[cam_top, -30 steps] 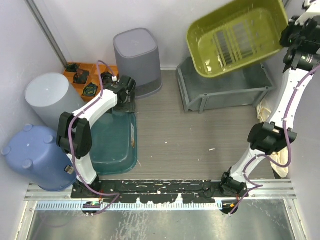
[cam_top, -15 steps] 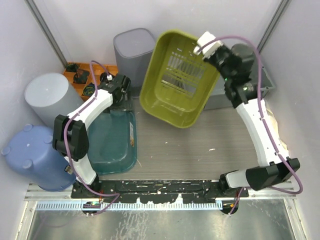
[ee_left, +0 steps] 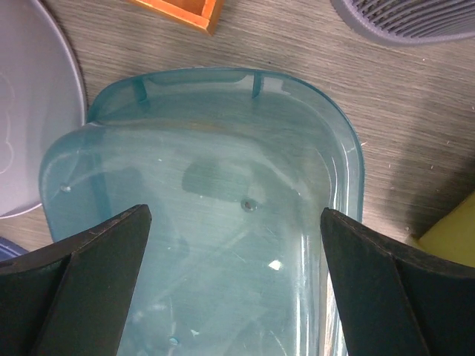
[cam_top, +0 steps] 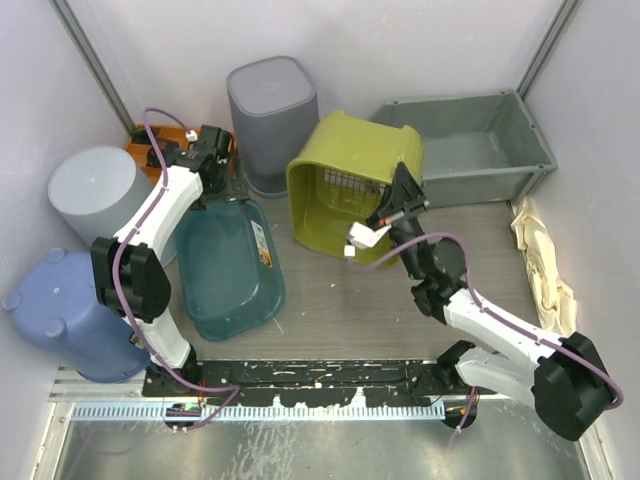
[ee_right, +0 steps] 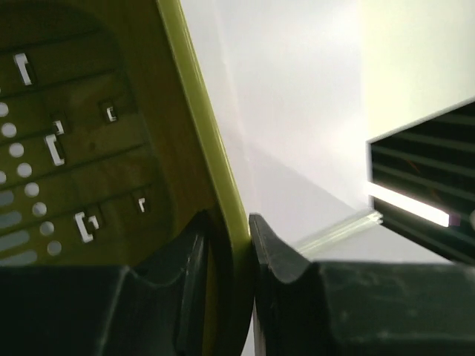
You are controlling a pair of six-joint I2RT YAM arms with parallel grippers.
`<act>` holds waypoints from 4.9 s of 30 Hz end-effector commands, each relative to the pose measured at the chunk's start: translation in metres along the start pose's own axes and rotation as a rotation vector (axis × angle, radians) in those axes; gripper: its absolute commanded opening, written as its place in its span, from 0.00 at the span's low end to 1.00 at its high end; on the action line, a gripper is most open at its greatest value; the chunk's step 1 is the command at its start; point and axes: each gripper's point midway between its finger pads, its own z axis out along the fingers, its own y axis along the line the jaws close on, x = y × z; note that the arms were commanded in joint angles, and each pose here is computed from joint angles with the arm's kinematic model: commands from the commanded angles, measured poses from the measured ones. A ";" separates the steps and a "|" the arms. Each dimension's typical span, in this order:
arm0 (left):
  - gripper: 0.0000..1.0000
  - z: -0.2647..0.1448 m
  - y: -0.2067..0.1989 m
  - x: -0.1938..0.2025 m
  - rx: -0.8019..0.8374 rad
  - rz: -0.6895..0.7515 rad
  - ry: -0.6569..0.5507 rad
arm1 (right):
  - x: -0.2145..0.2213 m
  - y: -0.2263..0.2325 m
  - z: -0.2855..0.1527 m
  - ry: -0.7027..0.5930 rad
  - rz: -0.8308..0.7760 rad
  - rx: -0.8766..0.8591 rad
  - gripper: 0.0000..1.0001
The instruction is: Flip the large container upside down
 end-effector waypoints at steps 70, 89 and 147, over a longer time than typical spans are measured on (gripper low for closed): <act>0.98 -0.251 -0.228 -0.008 0.797 0.415 -0.345 | -0.075 -0.065 -0.044 0.003 1.111 -0.674 1.00; 0.99 -0.141 -0.359 0.089 0.877 0.463 -0.159 | 0.185 0.000 -0.026 0.282 1.093 -0.984 1.00; 0.98 -0.070 -0.135 0.231 0.413 0.450 0.159 | 0.168 0.110 0.026 0.404 1.380 -1.008 0.01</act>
